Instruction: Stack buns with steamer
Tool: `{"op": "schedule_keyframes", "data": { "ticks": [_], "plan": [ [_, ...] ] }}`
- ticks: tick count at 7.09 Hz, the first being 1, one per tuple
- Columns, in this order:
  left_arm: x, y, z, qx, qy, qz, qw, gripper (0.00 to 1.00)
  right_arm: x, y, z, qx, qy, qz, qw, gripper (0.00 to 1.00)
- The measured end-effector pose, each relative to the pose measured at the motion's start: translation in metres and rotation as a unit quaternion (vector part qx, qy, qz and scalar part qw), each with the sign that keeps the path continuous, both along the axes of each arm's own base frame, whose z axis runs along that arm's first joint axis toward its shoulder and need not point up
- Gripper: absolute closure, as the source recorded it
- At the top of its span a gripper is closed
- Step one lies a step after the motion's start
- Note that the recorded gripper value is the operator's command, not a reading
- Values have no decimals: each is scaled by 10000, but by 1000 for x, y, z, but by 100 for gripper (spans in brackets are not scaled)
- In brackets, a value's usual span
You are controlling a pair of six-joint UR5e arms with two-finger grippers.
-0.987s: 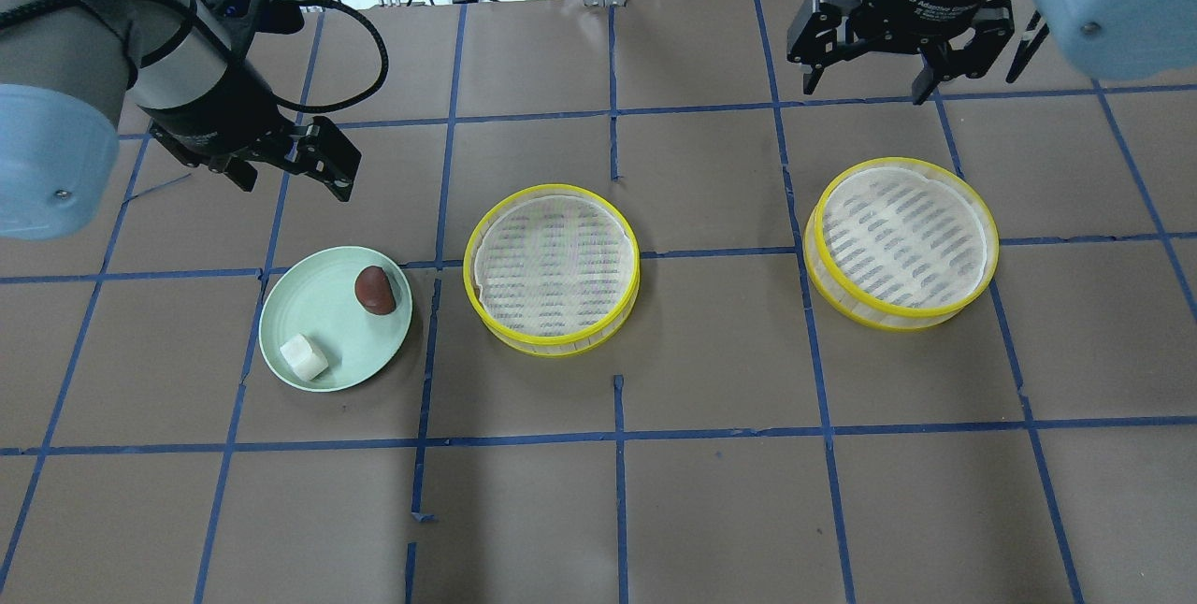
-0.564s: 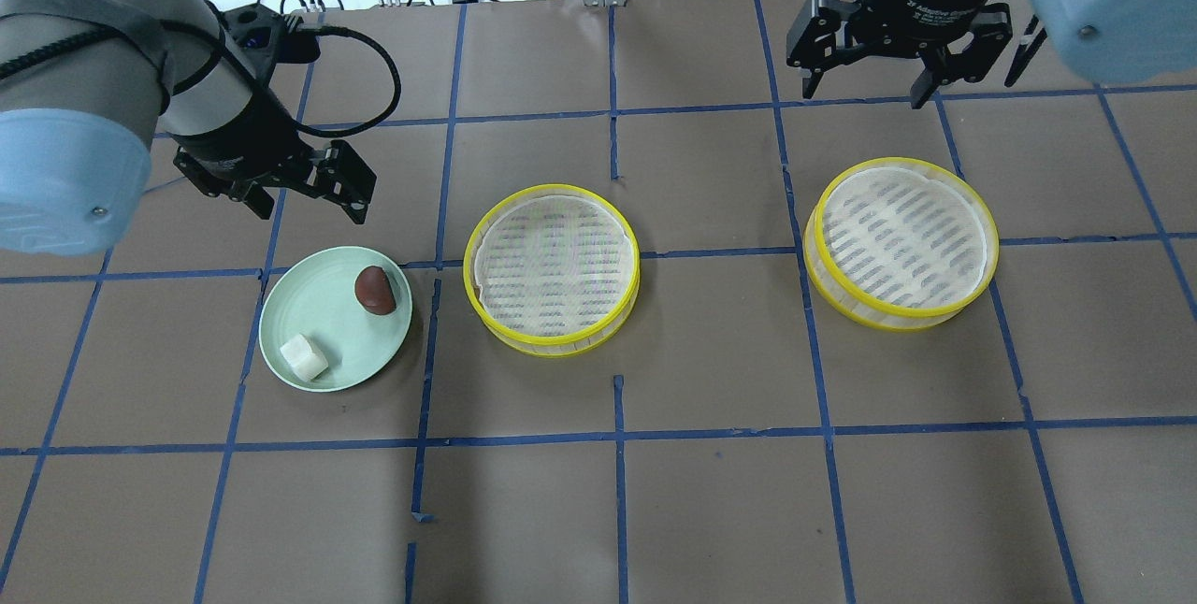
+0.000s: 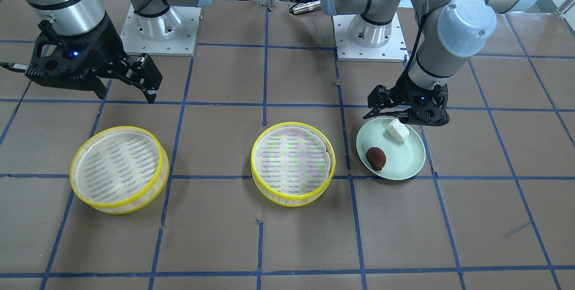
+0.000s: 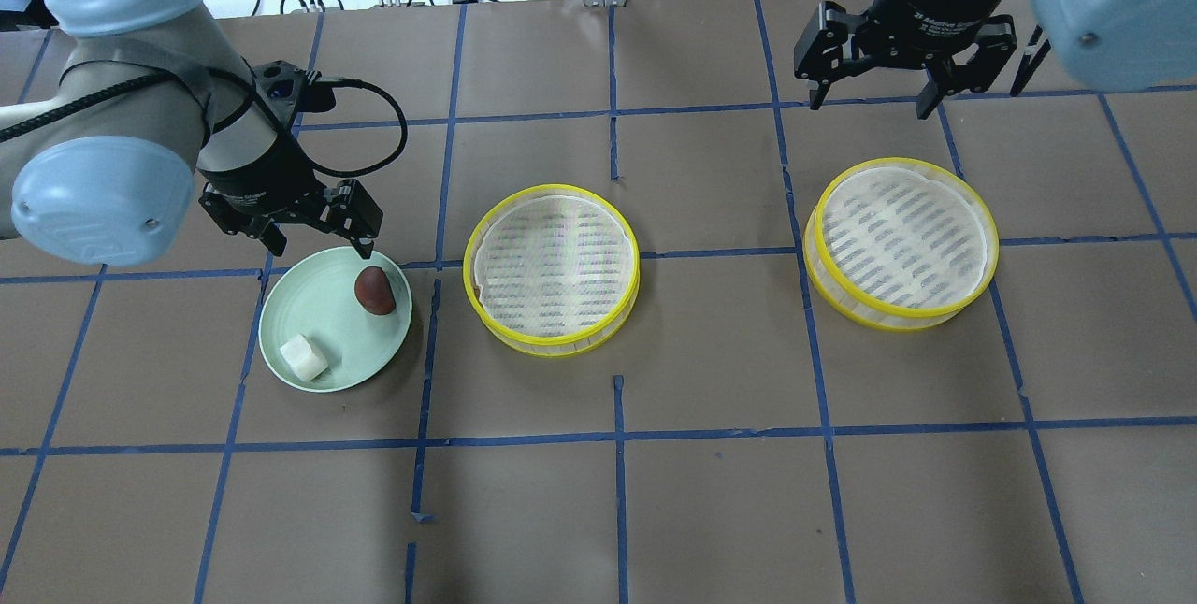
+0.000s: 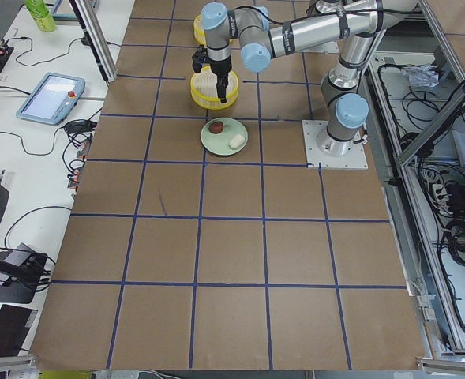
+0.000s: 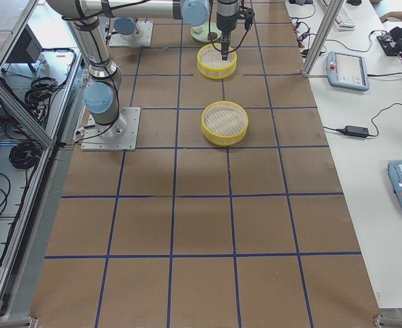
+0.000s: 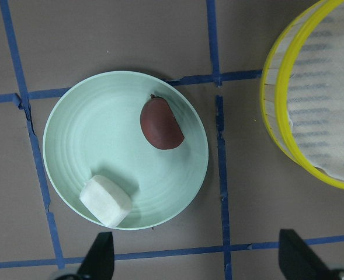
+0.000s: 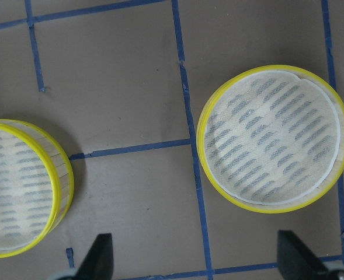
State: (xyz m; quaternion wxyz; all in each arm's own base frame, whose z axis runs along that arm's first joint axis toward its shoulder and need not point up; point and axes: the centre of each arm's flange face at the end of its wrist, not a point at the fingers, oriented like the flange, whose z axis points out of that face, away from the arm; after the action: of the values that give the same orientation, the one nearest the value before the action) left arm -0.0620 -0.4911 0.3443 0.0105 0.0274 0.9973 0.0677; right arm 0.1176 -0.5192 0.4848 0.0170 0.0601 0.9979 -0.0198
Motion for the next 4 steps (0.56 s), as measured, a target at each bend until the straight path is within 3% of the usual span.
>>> {"op": "schedule_keyframes", "data": {
  "ticks": [2,4],
  "plan": [
    [41,7,-50,219,-48,80,9997,4,-55,-7,-1,52,128,217,9997,0],
    [78,9,-94,312,23,95,9995,7,-122,-9,-6,89,151,752,9970,0]
  ]
}}
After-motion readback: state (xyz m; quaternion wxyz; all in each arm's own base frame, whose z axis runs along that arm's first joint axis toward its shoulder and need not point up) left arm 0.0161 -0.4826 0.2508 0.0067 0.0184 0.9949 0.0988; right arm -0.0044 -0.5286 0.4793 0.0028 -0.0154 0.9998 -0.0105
